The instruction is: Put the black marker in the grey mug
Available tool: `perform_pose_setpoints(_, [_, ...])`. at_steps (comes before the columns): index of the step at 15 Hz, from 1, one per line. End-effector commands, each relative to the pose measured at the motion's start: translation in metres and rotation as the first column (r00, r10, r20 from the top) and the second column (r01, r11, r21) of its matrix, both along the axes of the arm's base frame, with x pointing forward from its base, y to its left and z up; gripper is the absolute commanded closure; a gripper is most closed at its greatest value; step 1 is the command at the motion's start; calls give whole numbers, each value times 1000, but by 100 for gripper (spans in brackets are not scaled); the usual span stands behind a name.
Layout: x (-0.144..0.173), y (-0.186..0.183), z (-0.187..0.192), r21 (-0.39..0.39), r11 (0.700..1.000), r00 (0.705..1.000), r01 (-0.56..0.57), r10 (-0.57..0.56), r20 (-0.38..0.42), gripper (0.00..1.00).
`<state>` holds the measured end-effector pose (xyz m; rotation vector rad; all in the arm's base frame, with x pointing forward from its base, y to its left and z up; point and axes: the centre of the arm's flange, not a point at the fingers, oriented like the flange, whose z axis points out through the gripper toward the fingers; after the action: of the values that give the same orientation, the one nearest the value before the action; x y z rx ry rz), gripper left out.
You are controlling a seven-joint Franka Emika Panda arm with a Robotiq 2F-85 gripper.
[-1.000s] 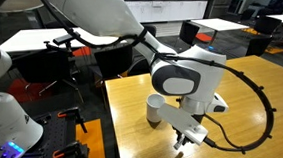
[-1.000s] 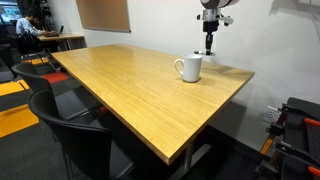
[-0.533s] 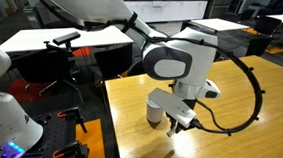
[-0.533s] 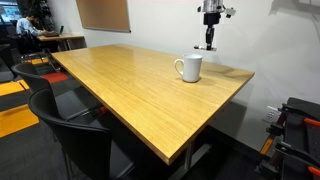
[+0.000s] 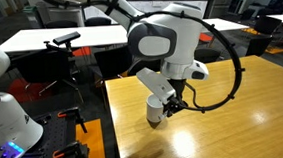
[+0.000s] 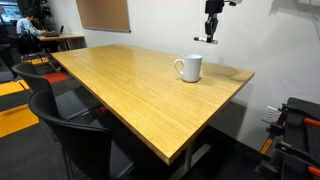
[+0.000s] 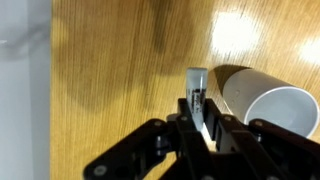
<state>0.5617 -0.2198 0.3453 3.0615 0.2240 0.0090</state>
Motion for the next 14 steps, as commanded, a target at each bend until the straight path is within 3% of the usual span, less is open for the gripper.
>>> perform_pose_setpoints(1, [-20,28,28,25,996,996,85,-86,36,95])
perform_pose_setpoints(9, [-7,86,49,38,994,992,99,-102,70,95])
perform_pose_setpoints(10, [0,71,42,21,995,993,94,-95,72,80])
perform_pose_setpoints(14, [2,83,42,23,997,995,74,-75,72,80])
